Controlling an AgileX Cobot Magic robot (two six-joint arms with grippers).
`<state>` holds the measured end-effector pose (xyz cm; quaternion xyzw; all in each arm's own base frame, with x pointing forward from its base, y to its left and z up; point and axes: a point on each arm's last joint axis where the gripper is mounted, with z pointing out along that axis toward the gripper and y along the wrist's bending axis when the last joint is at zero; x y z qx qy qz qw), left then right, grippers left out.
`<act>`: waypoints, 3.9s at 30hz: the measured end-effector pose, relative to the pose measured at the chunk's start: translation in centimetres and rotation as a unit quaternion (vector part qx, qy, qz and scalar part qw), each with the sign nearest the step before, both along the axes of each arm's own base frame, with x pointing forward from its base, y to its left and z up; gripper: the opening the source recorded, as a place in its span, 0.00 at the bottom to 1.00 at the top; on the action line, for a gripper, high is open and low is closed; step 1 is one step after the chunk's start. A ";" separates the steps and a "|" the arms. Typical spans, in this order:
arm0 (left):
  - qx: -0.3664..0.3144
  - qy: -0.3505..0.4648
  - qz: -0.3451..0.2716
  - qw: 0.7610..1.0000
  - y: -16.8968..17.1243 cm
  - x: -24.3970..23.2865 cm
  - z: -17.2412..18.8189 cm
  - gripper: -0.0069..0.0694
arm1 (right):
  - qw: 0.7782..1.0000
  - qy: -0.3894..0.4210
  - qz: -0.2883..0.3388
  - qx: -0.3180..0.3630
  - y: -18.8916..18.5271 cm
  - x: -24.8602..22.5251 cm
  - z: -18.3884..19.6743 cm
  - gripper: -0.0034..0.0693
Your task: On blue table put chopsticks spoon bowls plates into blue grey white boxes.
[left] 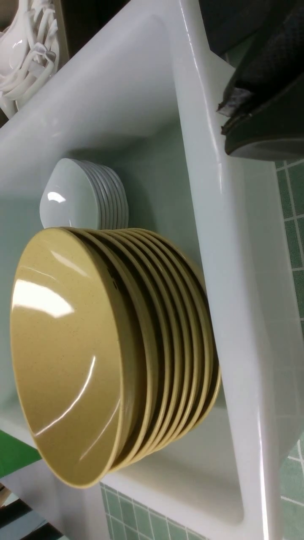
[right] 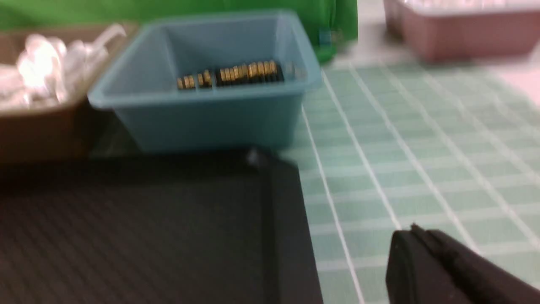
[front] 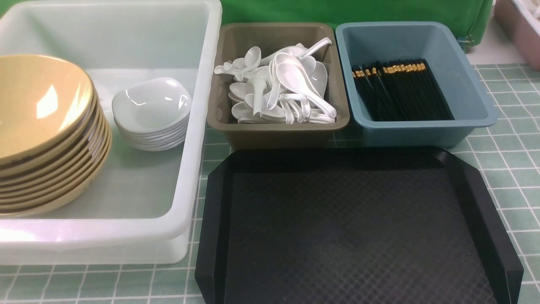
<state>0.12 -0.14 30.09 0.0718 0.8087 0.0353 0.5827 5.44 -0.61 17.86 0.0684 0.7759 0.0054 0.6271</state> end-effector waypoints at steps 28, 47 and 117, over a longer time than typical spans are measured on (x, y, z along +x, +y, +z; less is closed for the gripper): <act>0.000 0.000 0.000 1.000 0.0 0.0 0.0 0.09 | 1.000 0.008 0.027 -0.009 0.3 0.0 -0.1 0.10; -0.002 0.002 -0.001 1.000 0.0 0.1 -0.1 0.09 | 1.000 0.008 0.027 -0.009 0.3 0.0 -0.2 0.10; -0.072 -0.046 0.060 0.995 0.4 5.3 -12.3 0.09 | 1.000 0.008 0.027 -0.008 0.3 0.0 -0.2 0.12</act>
